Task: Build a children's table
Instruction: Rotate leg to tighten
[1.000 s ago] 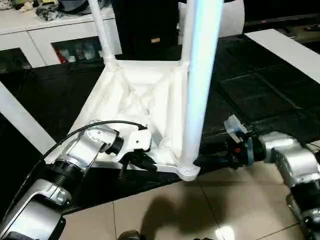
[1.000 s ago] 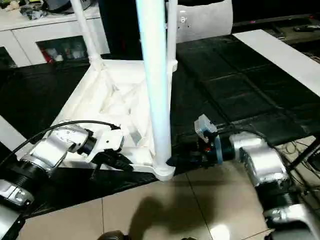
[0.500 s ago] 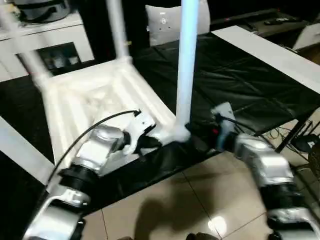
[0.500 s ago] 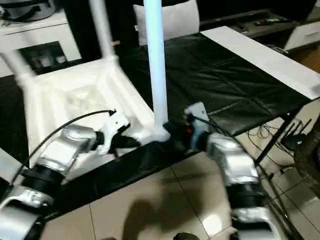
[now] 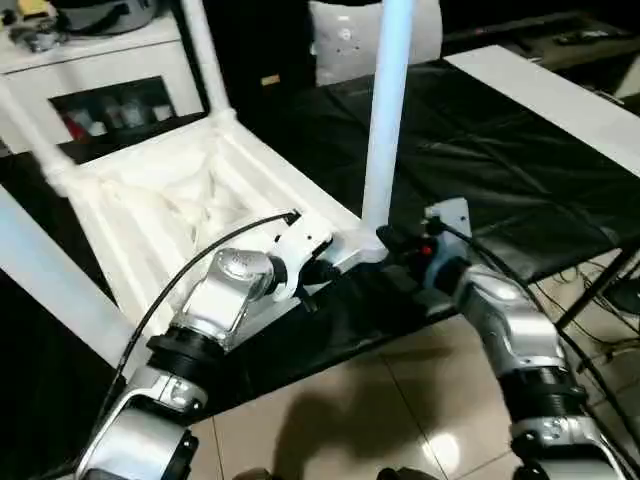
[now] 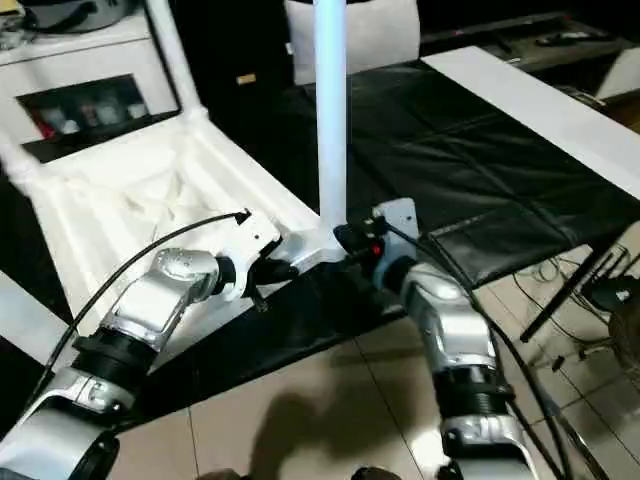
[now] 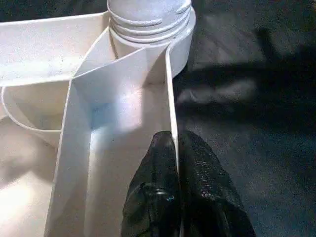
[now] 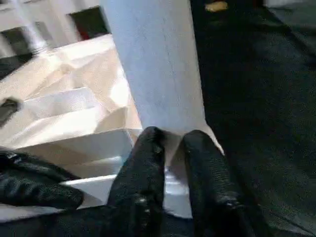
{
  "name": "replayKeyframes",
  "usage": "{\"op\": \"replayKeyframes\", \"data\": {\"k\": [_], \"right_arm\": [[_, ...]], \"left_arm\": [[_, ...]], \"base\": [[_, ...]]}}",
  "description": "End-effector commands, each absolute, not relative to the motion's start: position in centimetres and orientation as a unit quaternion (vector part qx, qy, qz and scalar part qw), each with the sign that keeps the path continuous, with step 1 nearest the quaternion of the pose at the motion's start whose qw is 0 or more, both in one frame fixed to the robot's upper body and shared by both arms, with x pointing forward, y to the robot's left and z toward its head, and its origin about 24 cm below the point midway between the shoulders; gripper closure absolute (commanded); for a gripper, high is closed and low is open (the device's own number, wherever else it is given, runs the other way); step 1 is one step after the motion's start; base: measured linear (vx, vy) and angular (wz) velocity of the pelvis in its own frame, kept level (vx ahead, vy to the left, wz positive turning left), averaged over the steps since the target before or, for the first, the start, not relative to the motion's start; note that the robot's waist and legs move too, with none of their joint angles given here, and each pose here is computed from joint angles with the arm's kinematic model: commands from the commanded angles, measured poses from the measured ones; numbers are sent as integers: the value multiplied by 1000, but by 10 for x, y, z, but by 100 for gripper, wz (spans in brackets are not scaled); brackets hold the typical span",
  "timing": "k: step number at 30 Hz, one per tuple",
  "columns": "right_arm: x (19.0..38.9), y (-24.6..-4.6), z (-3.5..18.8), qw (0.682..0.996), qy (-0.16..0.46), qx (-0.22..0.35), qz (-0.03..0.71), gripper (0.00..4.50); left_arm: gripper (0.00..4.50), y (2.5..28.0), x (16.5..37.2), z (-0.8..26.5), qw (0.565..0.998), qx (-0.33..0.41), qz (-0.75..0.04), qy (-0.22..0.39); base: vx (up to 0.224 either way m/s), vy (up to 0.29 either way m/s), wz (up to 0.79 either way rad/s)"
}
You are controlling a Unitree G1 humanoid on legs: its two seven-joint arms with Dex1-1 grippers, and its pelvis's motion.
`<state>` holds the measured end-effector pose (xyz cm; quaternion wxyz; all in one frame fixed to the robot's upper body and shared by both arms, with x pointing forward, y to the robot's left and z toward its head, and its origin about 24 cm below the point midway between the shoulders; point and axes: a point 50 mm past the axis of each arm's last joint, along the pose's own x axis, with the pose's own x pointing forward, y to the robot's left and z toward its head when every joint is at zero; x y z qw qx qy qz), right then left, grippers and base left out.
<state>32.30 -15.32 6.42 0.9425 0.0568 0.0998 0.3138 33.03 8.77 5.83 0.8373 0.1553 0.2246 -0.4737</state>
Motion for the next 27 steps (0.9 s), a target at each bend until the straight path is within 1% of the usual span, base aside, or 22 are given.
{"op": "replayKeyframes", "data": {"k": [1,2,3,5,7,10,12,13,14,15,16,17,21,23,24,25,27], "right_arm": [[320,-156,75,933,73,43,349,340],[317,-162,77,925,72,31,371,328],[317,-162,77,925,72,31,372,320],[311,-170,80,905,81,8,417,308],[308,-173,81,894,87,-1,439,284],[304,-179,83,872,103,-16,478,271],[301,-181,84,852,119,-26,509,243],[300,-182,84,844,126,-30,521,234],[300,-184,84,830,140,-39,538,231],[300,-184,84,830,140,-39,538,224],[300,-184,84,825,146,-45,544,199],[300,-184,84,819,151,-49,552,191],[299,-182,82,790,169,-69,585,191],[298,-180,80,777,178,-67,600,191],[297,-179,79,770,181,-61,609,217],[297,-178,79,767,181,-59,613,225],[296,-177,79,762,181,-55,619,225]], "left_arm": [[450,83,324,59,813,167,-516,212],[450,87,323,59,805,176,-526,211],[450,87,323,59,805,176,-526,211],[450,92,320,58,784,192,-553,207],[450,94,318,58,771,198,-568,209],[450,99,313,57,736,224,-606,201],[450,103,308,56,705,243,-633,207],[450,106,307,56,695,252,-640,210],[450,109,306,54,675,271,-652,215],[450,109,306,54,675,271,-652,215],[450,111,305,54,663,280,-659,217],[450,112,303,54,652,288,-667,218],[450,114,300,56,614,301,-697,215],[450,114,299,57,604,308,-704,213],[450,113,299,57,600,311,-707,211],[450,113,299,57,598,311,-708,210],[450,112,298,58,595,312,-711,208]], "base": [[0,0,0],[0,0,0],[0,0,0],[0,0,0],[0,0,0],[0,0,0],[0,0,0],[0,0,0],[0,0,0],[0,0,0],[0,0,0],[0,0,0],[0,0,0],[0,0,0],[0,0,0],[0,0,0],[0,0,0]]}}
